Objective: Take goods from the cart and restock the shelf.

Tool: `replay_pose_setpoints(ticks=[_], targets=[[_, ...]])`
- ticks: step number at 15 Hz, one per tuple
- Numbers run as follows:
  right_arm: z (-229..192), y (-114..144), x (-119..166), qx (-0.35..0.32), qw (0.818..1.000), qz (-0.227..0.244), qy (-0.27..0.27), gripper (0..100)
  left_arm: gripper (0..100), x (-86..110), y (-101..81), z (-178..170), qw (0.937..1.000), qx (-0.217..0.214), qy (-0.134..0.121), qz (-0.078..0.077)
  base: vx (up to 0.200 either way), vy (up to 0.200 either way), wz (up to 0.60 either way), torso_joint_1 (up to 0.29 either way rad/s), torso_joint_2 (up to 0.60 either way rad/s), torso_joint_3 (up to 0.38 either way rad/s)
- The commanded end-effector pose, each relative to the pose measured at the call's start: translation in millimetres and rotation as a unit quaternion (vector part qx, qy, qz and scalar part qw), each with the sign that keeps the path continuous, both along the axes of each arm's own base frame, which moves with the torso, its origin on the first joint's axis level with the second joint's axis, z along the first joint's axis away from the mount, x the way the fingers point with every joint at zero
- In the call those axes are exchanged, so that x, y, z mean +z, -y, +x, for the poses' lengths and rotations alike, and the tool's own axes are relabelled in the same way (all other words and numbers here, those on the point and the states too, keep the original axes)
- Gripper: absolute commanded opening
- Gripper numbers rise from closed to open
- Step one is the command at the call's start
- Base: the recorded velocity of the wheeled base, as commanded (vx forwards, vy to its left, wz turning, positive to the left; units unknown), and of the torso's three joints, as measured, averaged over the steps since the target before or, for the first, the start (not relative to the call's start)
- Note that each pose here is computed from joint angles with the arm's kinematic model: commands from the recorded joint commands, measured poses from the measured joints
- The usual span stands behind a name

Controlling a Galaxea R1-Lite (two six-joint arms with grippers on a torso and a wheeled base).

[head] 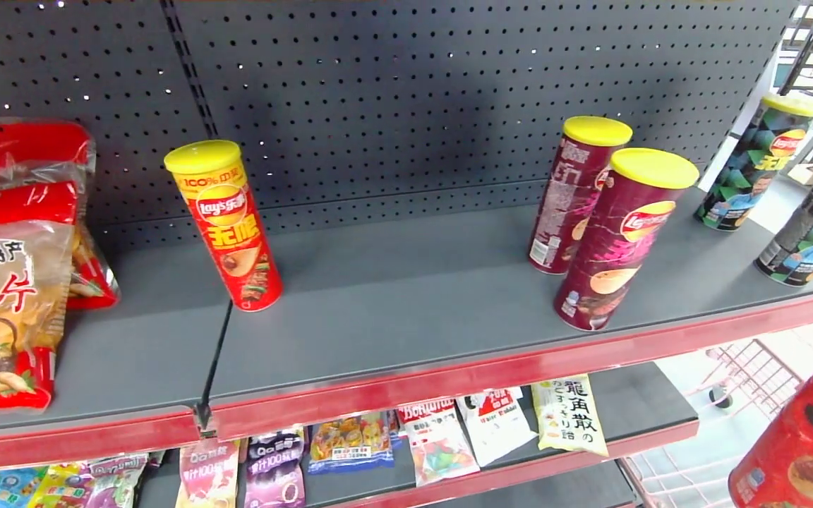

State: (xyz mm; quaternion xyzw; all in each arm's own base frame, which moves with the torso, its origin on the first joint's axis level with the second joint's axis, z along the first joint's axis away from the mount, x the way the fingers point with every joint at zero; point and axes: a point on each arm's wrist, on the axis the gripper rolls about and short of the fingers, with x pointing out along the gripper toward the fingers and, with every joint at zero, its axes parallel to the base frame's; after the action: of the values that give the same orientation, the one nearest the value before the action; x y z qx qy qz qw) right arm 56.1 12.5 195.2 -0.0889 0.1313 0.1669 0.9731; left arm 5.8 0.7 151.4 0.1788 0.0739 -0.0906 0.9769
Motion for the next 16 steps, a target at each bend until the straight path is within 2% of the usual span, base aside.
replay_pose_setpoints(ticks=[1,3,6,10,15,16], targets=[[0.9,-0.2,-0.3,0.001,1.0,-0.001,-0.002,0,100,-0.7,0.1,0.3,1.0,0.0,-0.003,0.001,0.0,0.2,0.0,-0.002,0.0,-0.002],[0.9,-0.2,-0.3,0.001,1.0,-0.001,-0.002,0,100,-0.7,0.1,0.3,1.0,0.0,-0.003,0.001,0.0,0.2,0.0,0.005,0.0,0.007],[1.2,-0.1,-1.4,-0.001,1.0,-0.002,-0.005,0,100,-2.4,0.1,0.5,1.0,0.0,-0.006,0.002,0.0,0.0,0.0,0.0,0.0,0.0],[1.2,-0.1,-4.3,0.001,1.0,-0.007,-0.008,0,100,-2.4,0.2,1.0,1.0,0.0,-0.007,0.002,0.0,0.0,0.6,0.001,0.0,0.001],[0.9,-0.1,-4.9,0.001,1.0,-0.007,-0.008,0,100,-2.5,0.4,1.2,1.0,-0.002,-0.008,0.003,0.0,0.0,0.0,0.0,0.0,0.0],[1.0,-0.1,-4.4,0.001,1.0,-0.007,-0.007,0,100,-2.5,0.4,1.2,0.9999,-0.004,-0.007,0.008,0.0,0.0,0.0,0.0,0.0,0.0]])
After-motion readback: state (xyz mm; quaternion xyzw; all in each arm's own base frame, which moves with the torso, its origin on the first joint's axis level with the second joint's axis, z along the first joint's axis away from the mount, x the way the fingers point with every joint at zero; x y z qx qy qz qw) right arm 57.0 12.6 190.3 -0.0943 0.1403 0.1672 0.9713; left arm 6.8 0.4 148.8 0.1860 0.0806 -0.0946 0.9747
